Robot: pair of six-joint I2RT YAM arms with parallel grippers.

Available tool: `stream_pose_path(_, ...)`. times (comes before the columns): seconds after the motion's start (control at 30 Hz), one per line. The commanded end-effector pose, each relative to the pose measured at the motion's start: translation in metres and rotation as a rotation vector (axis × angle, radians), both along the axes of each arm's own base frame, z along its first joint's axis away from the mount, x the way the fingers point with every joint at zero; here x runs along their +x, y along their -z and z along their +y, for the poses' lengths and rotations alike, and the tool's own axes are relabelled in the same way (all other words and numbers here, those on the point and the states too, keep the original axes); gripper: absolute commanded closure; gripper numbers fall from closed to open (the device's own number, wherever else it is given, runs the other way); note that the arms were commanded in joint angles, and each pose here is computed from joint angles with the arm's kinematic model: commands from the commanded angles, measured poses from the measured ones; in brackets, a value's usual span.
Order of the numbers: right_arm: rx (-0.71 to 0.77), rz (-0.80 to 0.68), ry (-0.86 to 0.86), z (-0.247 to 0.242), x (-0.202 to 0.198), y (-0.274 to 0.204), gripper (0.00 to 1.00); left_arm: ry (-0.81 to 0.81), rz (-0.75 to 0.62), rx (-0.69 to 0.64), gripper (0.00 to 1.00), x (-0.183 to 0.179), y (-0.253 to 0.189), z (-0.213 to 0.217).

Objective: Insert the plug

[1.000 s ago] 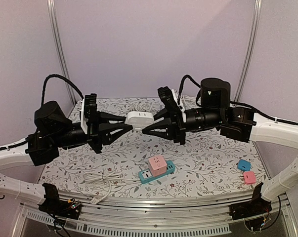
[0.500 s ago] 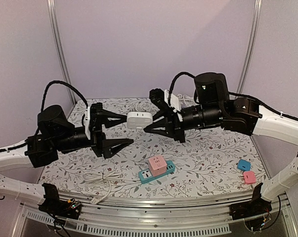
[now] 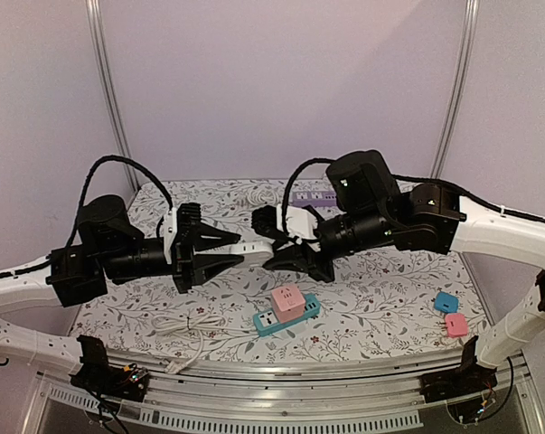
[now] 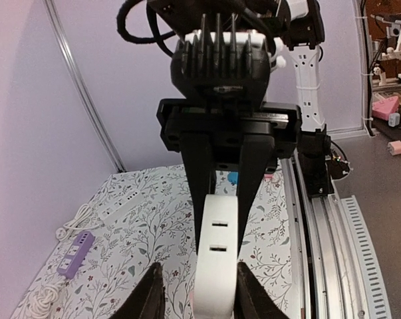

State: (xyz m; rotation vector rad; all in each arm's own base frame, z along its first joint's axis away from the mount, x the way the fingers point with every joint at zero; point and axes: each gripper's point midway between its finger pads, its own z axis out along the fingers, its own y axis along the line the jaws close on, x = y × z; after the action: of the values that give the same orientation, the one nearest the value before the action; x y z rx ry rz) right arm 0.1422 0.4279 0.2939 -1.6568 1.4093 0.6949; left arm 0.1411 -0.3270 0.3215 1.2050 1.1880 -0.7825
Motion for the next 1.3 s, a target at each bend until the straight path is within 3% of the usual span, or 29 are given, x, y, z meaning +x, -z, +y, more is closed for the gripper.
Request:
stream_pose_path(0.0,0.012,-0.036,-0.022,0.003,-0.005,-0.013,1.0,0.031,0.024,0.016,0.68,-0.005,0.004,-0.003)
stream_pose_path(0.23,0.036,-0.044,-0.047,0.007,-0.008,-0.022,1.0,0.058,0.056,0.034,0.67,-0.009,0.012,-0.006)
stream_pose_path(0.3,0.034,-0.044,-0.052,0.009,-0.009,-0.021,1.0,0.054,0.049,0.022,0.79,-0.008,0.009,-0.005)
stream_pose_path(0.37,0.028,-0.048,-0.048,0.009,-0.008,-0.02,1.0,0.038,0.037,0.01,1.0,-0.006,0.004,-0.004)
stream_pose_path(0.43,0.014,-0.055,-0.033,0.008,-0.004,-0.015,0.96,0.029,0.029,-0.004,1.0,-0.006,-0.001,-0.002)
stream_pose_path(0.53,-0.018,-0.074,-0.01,0.001,0.001,-0.004,0.4,0.01,0.032,-0.011,1.0,-0.004,-0.002,0.002)
stream_pose_path(0.57,-0.035,-0.081,-0.013,-0.005,0.006,0.004,0.29,-0.015,0.051,-0.014,1.0,0.0,0.001,0.005)
stream_pose_path(0.63,-0.045,-0.05,0.017,-0.025,0.034,0.015,0.19,-0.068,0.093,-0.029,1.0,0.01,0.005,0.013)
stream_pose_path(0.67,-0.043,-0.018,0.048,-0.034,0.048,0.02,0.03,-0.086,0.113,-0.038,1.0,0.014,0.007,0.017)
stream_pose_path(0.8,-0.183,-0.015,0.166,-0.059,0.088,0.076,0.01,-0.147,0.145,-0.059,1.0,0.027,0.016,0.034)
stream_pose_path(1.0,-0.424,0.139,0.062,-0.068,0.085,0.187,0.01,-0.178,0.133,-0.063,1.0,0.031,0.024,0.048)
stream_pose_path(1.27,-0.545,0.256,0.05,-0.082,0.077,0.253,0.01,-0.184,0.117,-0.073,1.0,0.029,0.03,0.06)
